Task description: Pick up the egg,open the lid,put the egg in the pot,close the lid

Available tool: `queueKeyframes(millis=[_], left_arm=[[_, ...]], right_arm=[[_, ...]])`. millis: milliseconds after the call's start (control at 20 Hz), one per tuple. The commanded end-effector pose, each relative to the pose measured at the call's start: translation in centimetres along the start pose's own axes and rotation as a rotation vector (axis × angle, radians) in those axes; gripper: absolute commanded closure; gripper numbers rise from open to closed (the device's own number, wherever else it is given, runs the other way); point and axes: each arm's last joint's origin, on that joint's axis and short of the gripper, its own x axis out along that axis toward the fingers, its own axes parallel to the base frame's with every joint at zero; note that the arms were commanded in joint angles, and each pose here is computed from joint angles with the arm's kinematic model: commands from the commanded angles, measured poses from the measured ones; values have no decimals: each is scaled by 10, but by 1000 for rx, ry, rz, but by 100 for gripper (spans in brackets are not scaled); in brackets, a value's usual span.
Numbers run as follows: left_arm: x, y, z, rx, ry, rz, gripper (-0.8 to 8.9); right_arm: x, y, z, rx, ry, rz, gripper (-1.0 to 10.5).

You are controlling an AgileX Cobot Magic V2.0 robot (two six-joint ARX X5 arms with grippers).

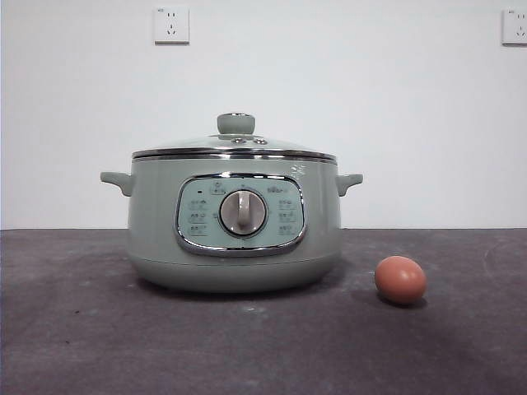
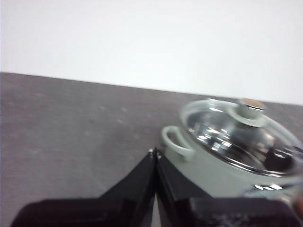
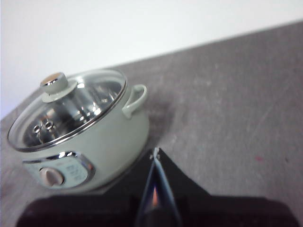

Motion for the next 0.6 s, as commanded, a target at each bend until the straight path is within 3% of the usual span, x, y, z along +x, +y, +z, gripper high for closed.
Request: queueKeyframes(millis=[50, 350, 600], left_arm=[[-4, -5, 14, 21, 63, -51, 820], [-5, -15, 35, 52, 251, -219, 820], [-5, -20, 44, 49, 387, -341, 820]], right_arm=[[-7, 9, 25, -56, 81, 16, 958], [-15, 25, 70, -184, 371, 67, 958], [-17, 32, 94, -227, 557, 75, 958]])
